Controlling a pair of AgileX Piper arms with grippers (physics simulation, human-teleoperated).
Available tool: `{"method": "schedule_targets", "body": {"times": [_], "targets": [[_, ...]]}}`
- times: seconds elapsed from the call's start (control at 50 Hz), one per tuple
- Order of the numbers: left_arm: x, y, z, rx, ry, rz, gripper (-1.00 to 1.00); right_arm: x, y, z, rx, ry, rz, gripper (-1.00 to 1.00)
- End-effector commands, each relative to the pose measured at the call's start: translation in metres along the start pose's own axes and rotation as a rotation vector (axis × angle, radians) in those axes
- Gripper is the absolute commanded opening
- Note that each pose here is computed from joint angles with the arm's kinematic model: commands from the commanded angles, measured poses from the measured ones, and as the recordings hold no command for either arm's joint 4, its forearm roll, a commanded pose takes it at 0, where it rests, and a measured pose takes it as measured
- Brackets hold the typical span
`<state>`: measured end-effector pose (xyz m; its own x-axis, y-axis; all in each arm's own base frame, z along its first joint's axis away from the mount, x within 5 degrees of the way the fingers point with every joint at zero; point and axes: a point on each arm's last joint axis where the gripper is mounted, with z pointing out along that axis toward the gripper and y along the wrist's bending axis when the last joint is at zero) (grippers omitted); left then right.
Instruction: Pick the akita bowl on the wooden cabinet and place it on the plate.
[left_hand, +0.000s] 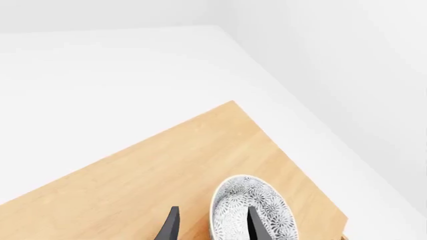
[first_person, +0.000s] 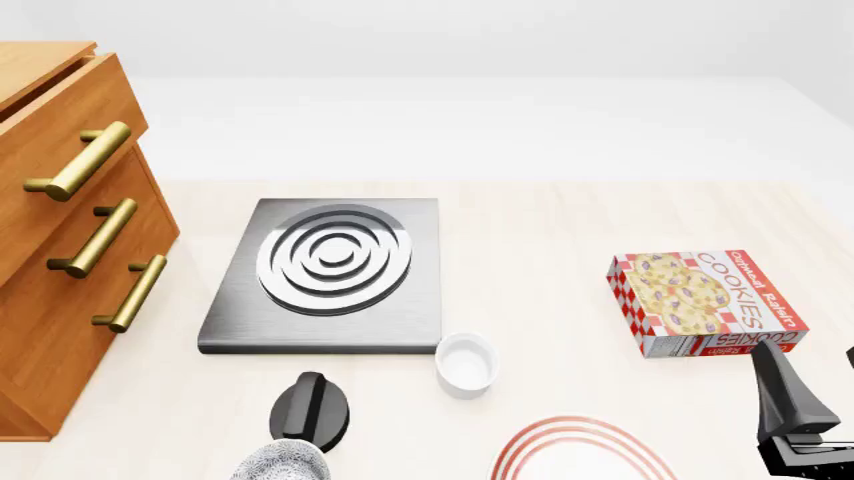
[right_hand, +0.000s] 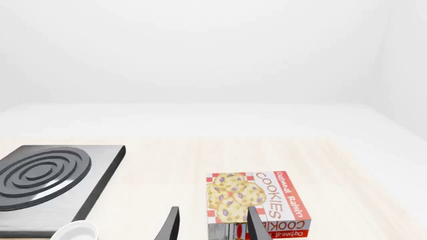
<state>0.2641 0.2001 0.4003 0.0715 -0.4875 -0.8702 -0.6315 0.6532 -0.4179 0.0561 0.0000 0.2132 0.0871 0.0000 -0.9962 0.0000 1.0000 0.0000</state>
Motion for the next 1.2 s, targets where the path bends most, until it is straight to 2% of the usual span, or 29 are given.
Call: {"method": "schedule_targets", "body": {"times": [0.02,0.58,0.6,0.88,0.92,0.94,1.0,1.08,1.16,1.2], "targets": [[0.009,0.002,0.007,-0.013,0.032,0.04,1.0,0.0,0.0,0.0,0.0,0.0,0.0,1.0],[0.013,0.003,0.006,-0.016,0.046,0.052,1.0,0.0,0.0,0.0,0.0,0.0,0.0,1.0],[0.011,0.004,0.005,-0.017,0.039,0.06,-1.0,0.0,0.0,0.0,0.0,0.0,0.0,1.0],[0.006,0.007,0.0,-0.026,0.018,0.063,-1.0,0.0,0.0,0.0,0.0,0.0,0.0,1.0],[0.005,0.01,-0.001,-0.031,0.011,0.056,-1.0,0.0,0.0,0.0,0.0,0.0,0.0,1.0],[0.005,0.01,-0.006,-0.024,-0.008,0.017,-1.0,0.0,0.0,0.0,0.0,0.0,0.0,1.0],[0.004,0.01,-0.01,-0.02,-0.02,0.011,-1.0,0.0,0.0,0.0,0.0,0.0,0.0,1.0],[0.006,0.003,-0.014,0.005,-0.023,0.005,-1.0,0.0,0.0,0.0,0.0,0.0,0.0,1.0],[0.009,-0.012,-0.021,0.051,-0.014,0.008,-1.0,0.0,0.0,0.0,0.0,0.0,0.0,1.0],[0.008,-0.012,-0.023,0.051,-0.017,0.005,-1.0,0.0,0.0,0.0,0.0,0.0,0.0,1.0]]}}
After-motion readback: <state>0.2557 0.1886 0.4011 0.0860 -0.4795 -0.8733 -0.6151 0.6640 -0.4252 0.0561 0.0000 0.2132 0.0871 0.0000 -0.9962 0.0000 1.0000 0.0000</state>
